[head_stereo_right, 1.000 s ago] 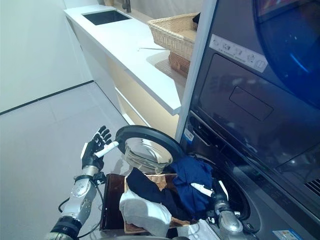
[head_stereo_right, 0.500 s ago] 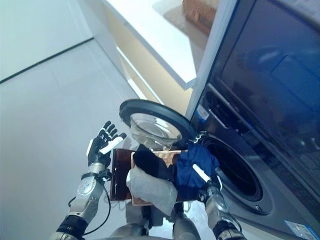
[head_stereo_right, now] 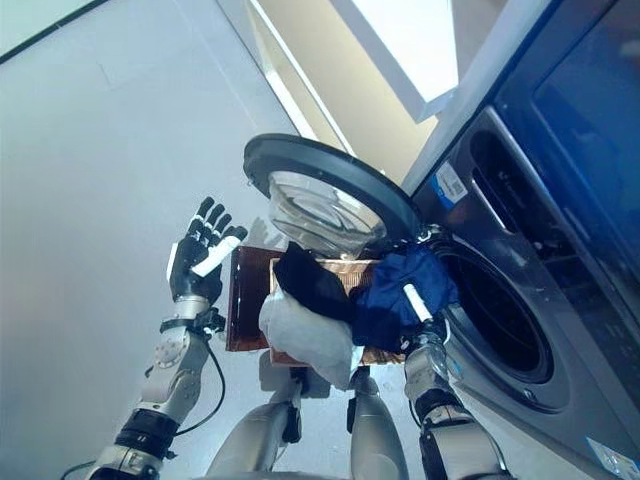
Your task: Pick up the clothes and place them into the washing machine
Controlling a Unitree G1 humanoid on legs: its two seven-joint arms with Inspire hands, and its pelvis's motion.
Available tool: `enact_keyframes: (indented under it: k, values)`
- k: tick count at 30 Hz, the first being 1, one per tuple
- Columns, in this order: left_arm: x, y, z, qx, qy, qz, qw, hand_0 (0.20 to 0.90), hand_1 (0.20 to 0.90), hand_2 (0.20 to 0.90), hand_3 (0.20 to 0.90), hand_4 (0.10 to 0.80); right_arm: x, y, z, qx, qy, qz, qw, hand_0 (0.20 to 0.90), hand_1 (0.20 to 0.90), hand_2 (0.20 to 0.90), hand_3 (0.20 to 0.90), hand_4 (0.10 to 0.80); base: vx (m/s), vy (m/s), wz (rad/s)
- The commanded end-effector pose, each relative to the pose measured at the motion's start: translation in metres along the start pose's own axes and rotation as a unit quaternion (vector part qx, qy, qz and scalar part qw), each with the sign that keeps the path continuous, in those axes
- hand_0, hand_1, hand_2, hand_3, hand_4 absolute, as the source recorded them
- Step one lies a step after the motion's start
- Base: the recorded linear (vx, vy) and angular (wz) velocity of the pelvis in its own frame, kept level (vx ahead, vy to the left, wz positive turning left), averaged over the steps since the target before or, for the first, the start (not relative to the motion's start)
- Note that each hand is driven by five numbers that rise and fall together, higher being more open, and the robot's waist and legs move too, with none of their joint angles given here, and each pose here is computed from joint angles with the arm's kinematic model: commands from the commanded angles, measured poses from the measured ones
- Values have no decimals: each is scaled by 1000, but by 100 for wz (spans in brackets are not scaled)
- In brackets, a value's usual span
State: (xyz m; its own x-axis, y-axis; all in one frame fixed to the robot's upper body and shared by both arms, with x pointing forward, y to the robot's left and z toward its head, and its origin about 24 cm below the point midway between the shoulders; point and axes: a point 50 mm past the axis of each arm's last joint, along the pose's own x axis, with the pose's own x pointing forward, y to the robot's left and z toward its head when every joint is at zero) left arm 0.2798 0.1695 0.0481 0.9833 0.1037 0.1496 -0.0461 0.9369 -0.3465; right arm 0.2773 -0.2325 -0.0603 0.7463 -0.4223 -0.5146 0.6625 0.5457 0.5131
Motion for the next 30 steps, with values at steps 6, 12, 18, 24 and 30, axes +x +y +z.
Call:
enact_keyframes:
  k: [6, 12, 18, 24, 30]
  values:
    - [9, -12, 51, -31, -145, -14, 989, 900, 900, 900, 900, 800, 3, 2, 33, 88, -94, -26, 991, 200, 200, 200, 200, 300, 7, 0, 2]
    - [11, -9, 54, -33, -154, 3, 987, 900, 900, 900, 900, 800, 2, -18, 40, 149, -119, -82, 978, 200, 200, 200, 200, 300, 19, 7, 0]
    - [10, -3, 55, -27, -157, 16, 987, 900, 900, 900, 900, 800, 3, -32, 57, 211, -154, -122, 958, 200, 200, 200, 200, 300, 26, 14, -2]
    - [10, 0, 53, -30, -152, 23, 988, 900, 900, 900, 900, 800, 4, -38, 84, 302, -202, -164, 917, 200, 200, 200, 200, 300, 17, 18, -5]
    - [10, 0, 53, -27, -151, 23, 988, 900, 900, 900, 900, 800, 3, -55, 100, 326, -224, -203, 896, 200, 200, 200, 200, 300, 6, 6, -1]
